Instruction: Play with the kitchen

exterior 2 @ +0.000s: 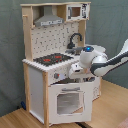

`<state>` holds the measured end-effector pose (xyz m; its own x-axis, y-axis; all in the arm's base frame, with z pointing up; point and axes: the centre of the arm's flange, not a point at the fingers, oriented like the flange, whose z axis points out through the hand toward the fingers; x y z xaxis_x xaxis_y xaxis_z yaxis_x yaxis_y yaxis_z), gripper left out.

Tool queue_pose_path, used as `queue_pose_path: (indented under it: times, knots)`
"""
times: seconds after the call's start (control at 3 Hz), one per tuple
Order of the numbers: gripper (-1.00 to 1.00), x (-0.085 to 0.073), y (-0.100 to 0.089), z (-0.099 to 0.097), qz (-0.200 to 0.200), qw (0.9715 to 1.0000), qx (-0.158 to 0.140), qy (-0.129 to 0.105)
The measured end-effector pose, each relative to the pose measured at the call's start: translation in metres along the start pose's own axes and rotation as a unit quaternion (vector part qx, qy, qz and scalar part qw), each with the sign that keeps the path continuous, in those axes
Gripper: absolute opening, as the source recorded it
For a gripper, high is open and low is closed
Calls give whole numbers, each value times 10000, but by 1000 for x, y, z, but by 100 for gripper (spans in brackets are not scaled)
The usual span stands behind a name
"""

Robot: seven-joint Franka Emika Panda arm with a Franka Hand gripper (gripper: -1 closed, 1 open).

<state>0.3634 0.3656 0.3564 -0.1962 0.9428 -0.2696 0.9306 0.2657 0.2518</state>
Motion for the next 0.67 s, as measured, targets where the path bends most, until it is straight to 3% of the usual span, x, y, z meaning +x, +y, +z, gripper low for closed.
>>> queue_pose_path:
  times: [0.33,0.67]
  knots:
    - [100,8,-1,10,-160,9998,6,103]
    - [-100,9,-1,12,-170,9998,7,113]
